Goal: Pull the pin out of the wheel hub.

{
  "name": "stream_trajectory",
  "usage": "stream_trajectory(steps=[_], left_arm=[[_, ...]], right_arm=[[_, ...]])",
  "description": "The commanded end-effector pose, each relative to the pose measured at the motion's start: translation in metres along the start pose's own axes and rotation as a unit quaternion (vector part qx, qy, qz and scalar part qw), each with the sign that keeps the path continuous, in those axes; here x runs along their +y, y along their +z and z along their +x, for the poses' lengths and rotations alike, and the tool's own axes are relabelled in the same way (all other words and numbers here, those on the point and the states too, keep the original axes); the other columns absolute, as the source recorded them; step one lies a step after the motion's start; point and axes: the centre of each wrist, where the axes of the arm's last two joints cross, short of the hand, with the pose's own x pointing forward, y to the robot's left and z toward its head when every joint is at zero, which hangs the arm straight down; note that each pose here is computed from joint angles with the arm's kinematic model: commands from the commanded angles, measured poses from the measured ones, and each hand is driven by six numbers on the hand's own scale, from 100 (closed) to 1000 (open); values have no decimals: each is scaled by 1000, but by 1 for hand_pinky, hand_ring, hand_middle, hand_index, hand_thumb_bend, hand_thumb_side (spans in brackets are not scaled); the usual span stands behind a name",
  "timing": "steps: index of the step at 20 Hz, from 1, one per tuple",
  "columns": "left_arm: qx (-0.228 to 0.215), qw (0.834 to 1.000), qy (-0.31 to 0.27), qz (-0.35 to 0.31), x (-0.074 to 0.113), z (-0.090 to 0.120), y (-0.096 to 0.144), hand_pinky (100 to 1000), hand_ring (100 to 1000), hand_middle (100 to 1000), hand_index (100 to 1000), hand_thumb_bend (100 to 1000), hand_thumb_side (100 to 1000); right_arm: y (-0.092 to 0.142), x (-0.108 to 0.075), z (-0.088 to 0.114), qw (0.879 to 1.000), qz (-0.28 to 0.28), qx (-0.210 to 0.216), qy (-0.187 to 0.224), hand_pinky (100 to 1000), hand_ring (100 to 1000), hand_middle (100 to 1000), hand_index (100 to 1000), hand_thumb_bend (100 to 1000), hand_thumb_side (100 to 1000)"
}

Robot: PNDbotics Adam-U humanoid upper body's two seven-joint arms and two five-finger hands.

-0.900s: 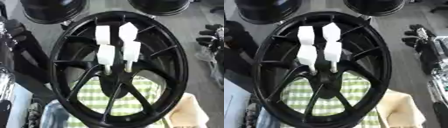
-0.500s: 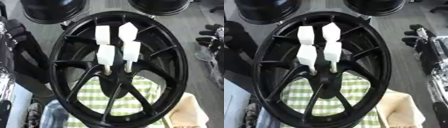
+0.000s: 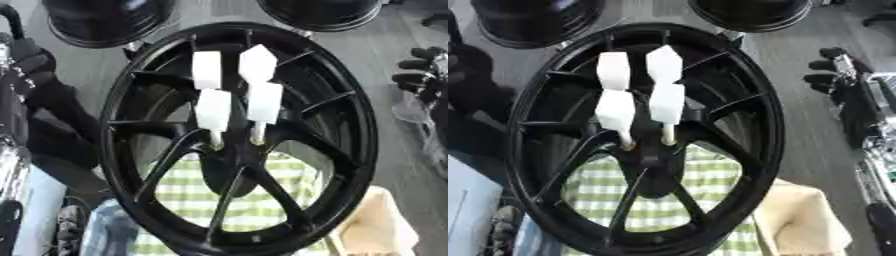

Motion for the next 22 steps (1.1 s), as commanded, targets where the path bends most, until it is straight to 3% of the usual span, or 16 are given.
stream_trajectory(steps=[1, 5, 8, 15, 18, 22], left_arm=[[-20, 1000, -13, 7, 9, 11, -4, 746, 787, 723, 758, 123, 858], [-16, 1000, -23, 9, 15, 9, -1, 746, 787, 723, 758, 122, 859], [-12, 999, -32, 10, 19, 7, 0, 746, 788, 723, 758, 121, 860], [-5, 999, -48, 16, 28, 4, 3, 746, 788, 724, 759, 119, 861], [-5, 998, -54, 20, 32, 4, 5, 746, 788, 723, 759, 119, 860], [-6, 998, -60, 22, 36, 5, 6, 746, 788, 723, 759, 118, 859]], right_arm=[[-7, -10, 25, 999, 8, -37, 18, 835, 737, 720, 841, 100, 729], [-16, -15, 66, 992, 50, -102, 48, 839, 759, 739, 852, 100, 671], [-19, -12, 104, 980, 98, -150, 81, 848, 780, 759, 863, 100, 635], [-27, 6, 173, 938, 209, -226, 161, 861, 815, 793, 881, 100, 514], [-31, 17, 195, 914, 247, -254, 196, 861, 820, 798, 883, 100, 426], [-33, 34, 214, 889, 281, -278, 232, 862, 824, 800, 882, 100, 374]])
